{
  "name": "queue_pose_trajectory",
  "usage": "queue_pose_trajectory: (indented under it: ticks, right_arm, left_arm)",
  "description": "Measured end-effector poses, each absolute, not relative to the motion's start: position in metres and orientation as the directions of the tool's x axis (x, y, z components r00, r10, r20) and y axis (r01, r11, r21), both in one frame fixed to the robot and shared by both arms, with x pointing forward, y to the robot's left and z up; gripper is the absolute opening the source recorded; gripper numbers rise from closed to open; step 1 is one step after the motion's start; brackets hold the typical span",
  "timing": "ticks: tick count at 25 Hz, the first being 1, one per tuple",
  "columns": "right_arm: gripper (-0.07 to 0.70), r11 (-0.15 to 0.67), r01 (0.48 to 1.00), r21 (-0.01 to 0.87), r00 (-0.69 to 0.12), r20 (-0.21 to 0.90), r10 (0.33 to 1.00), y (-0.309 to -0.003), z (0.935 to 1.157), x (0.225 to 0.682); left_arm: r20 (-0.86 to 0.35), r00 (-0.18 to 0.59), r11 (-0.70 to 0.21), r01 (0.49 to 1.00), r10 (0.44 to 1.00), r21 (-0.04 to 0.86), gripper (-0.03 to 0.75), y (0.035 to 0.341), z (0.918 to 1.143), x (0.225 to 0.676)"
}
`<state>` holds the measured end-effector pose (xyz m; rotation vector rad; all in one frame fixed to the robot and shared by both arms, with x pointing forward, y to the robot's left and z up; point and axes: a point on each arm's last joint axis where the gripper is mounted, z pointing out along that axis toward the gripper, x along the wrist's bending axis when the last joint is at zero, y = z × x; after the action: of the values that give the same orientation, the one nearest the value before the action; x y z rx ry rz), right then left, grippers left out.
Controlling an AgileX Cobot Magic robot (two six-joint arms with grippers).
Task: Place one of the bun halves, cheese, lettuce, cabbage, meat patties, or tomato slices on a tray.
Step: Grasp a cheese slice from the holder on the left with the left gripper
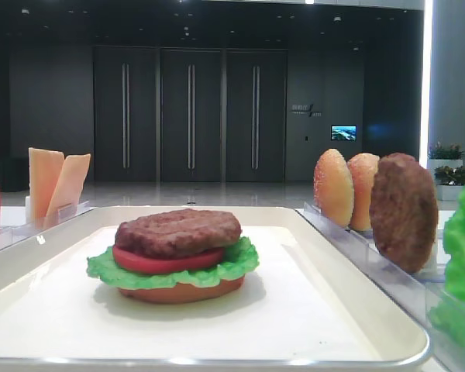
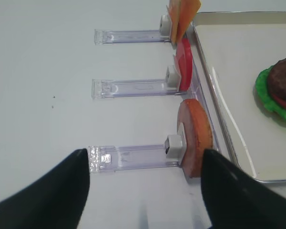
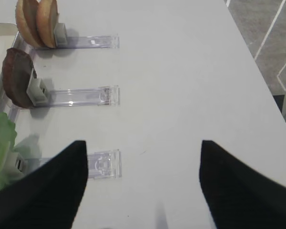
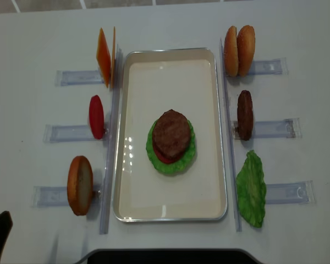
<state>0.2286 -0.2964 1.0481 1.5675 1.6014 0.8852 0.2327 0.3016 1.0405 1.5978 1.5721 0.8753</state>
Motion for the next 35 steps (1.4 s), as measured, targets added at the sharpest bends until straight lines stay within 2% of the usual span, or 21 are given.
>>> queue_pose_trajectory:
  ticks: [28,30,35]
  right_arm:
    - [0.472,0.027,0.507,0.862,-0.006,-0.028,1.0,-0.296,1.048,0.229]
    - [0.472,0.027,0.507,0.862,-0.006,-0.028,1.0,-0.296,1.048,0.229]
    - [0.472,0.027,0.507,0.862,-0.006,-0.028,1.0,-0.296,1.048,0.229]
  left_arm:
    - [-0.017,0.026,0.002,0.513,1.0,0.858,0.349,0.302,1.041,0.233]
    - [-0.033,0.015,0.02,0.543,0.999,0.84,0.346,0.301,1.045,0.237]
    - [-0.076,-0.043,0.083,0.723,0.996,0.686,0.344,0.3,1.055,0.289]
